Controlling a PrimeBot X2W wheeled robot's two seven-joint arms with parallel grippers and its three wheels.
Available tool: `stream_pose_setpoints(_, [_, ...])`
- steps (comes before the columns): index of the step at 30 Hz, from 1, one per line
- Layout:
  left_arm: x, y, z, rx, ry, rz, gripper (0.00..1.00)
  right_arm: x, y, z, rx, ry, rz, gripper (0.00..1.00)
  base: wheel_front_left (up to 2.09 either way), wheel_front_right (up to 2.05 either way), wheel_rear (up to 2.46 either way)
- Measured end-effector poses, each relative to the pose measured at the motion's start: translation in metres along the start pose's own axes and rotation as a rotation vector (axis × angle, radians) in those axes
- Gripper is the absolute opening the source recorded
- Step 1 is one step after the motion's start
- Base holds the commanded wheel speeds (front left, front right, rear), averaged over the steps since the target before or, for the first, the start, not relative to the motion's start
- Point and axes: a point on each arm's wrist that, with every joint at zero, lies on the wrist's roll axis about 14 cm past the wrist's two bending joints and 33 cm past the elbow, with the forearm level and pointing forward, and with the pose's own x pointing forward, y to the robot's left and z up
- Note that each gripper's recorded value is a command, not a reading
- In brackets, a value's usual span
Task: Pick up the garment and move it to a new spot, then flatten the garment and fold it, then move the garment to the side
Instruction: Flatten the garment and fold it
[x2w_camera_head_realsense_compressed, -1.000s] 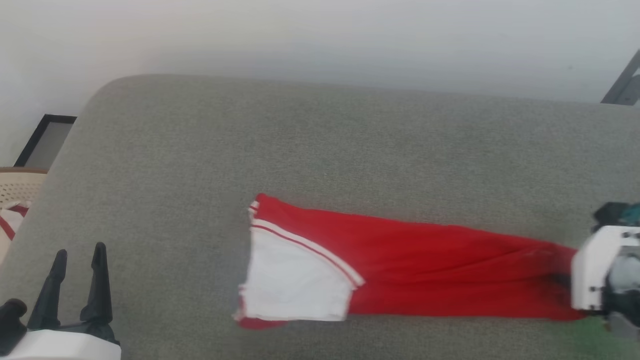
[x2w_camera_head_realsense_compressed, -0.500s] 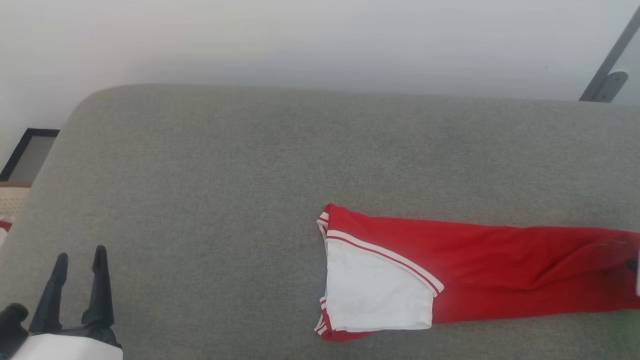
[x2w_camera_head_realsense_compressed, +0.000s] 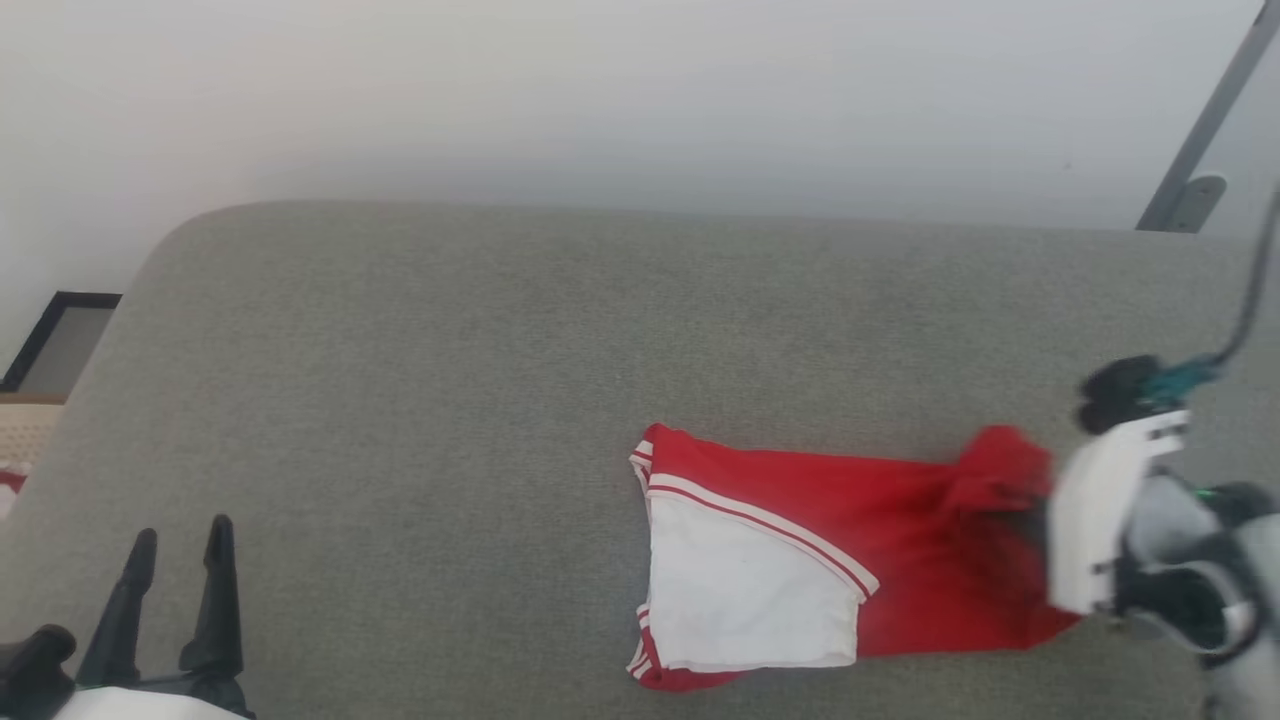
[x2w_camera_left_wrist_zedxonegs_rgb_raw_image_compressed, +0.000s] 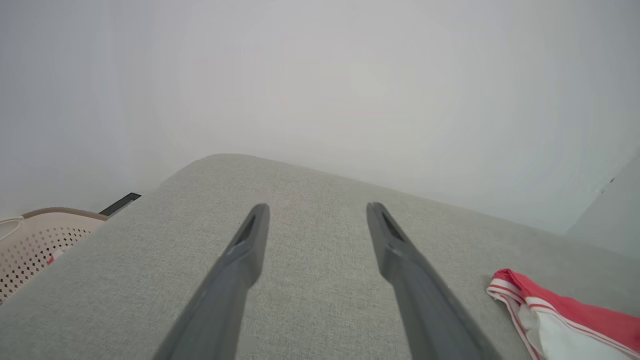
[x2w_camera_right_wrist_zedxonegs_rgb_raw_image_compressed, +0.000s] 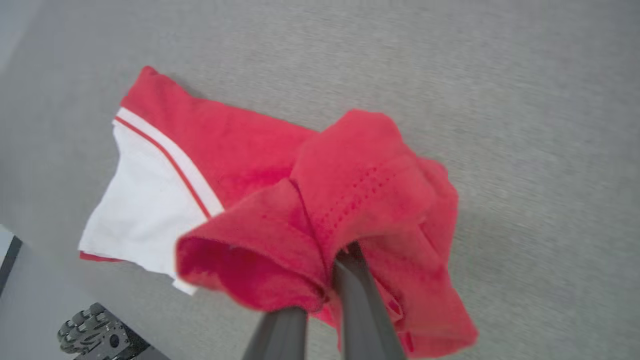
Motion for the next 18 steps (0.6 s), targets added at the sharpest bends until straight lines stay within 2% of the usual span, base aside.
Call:
stream_pose_setpoints(4, [-0.003,0.002,0.0,-0.003,0.003,0.002,1.0,0.018,0.049,-0.003,-0.051,0.012,0.119,0.0,0.0,0.0,0.0])
stream_pose_setpoints(10, [-0.006,0.004,0.003,-0.007,-0.004,0.007,1.0,0.044,0.102,-0.005,-0.136,0.04,0.226,0.0,0.0,0.0,0.0])
stream_pose_setpoints(18, [-0.01,0.011,0.008,-0.006,-0.013,0.029,1.0,0.076,0.138,-0.011,-0.204,0.079,0.284,0.0,0.0,0.0,0.0])
